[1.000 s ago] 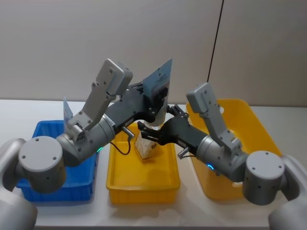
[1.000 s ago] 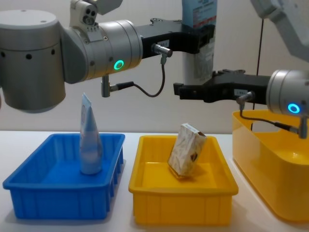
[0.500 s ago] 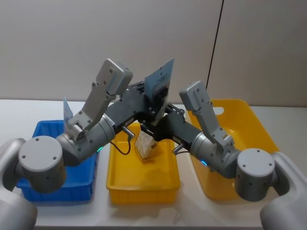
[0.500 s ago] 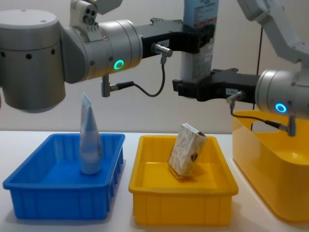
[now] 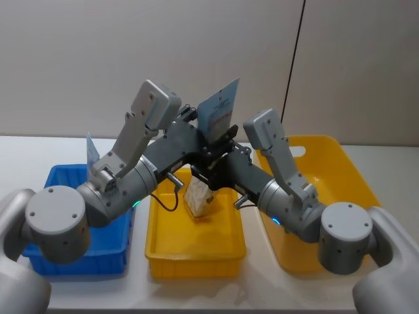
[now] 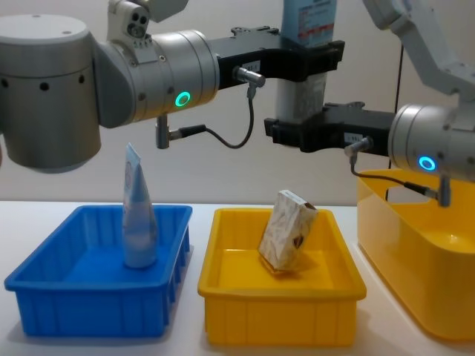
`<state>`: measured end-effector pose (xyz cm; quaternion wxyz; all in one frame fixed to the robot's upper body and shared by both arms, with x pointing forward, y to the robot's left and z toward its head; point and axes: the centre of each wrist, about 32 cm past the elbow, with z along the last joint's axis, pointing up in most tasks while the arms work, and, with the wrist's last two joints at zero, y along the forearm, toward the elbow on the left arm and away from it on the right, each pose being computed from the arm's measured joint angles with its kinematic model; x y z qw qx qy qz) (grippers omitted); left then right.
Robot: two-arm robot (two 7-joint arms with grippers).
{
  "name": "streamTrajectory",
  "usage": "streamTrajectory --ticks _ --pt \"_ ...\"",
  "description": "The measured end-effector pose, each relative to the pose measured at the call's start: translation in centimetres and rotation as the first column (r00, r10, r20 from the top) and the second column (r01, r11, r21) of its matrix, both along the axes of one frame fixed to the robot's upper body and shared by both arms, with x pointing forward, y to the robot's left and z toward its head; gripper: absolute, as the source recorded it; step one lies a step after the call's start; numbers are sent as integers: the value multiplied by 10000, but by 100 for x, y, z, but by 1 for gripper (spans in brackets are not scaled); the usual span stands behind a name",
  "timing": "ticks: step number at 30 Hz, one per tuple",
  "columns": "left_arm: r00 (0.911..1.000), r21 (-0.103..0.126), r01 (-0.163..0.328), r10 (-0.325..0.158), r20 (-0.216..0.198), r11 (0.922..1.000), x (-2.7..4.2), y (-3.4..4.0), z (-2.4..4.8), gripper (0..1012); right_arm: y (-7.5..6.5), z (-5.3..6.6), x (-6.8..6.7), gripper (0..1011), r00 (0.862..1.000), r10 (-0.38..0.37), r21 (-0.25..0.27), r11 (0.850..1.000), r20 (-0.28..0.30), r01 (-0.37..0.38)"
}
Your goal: Bimanual collaborative sorting of washing and personal care products
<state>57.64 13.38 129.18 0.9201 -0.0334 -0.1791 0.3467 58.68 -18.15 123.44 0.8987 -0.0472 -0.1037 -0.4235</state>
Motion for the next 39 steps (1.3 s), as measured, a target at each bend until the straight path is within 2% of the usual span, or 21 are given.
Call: streamTrajectory --ticks 1,4,11,20,23,32,34,35,38,39 --pt "10000 0 -1 1 0 10000 0 0 0 720 0 0 0 638 10000 0 0 10000 0 0" --pt "10000 1 -1 1 -2 10000 0 0 0 834 1 1 -11 638 9999 -123 91 9999 27 123" --pt "10000 1 -2 2 -4 10000 0 0 0 1001 -21 7 -39 638 9983 -587 388 9975 -2 586" --pt "10000 1 -2 2 -4 10000 0 1 -1 1001 -106 27 -77 638 9875 -1510 776 9850 -450 1542" --pt "10000 1 -2 2 -5 10000 0 0 -1 1001 -147 38 -90 638 9790 -1907 925 9761 -716 1968" --pt "10000 1 -2 2 -4 10000 0 0 -1 1001 -256 95 -117 638 9378 -3121 1214 9357 -1520 3311" --pt "10000 1 -2 2 -4 10000 0 0 0 1001 -275 117 -122 637 9234 -3426 1225 9228 -1730 3653" --pt "10000 2 -2 2 -3 10000 0 0 -1 1001 -289 140 -123 638 9116 -3654 1205 9126 -1885 3907" --pt "10000 1 -2 2 -4 10000 0 0 -1 1001 -308 169 -123 638 8952 -3934 1153 8992 -2094 4221" --pt "10000 1 -2 2 -4 10000 0 0 -1 1001 -317 192 -121 638 8830 -4118 1083 8901 -2253 4427"
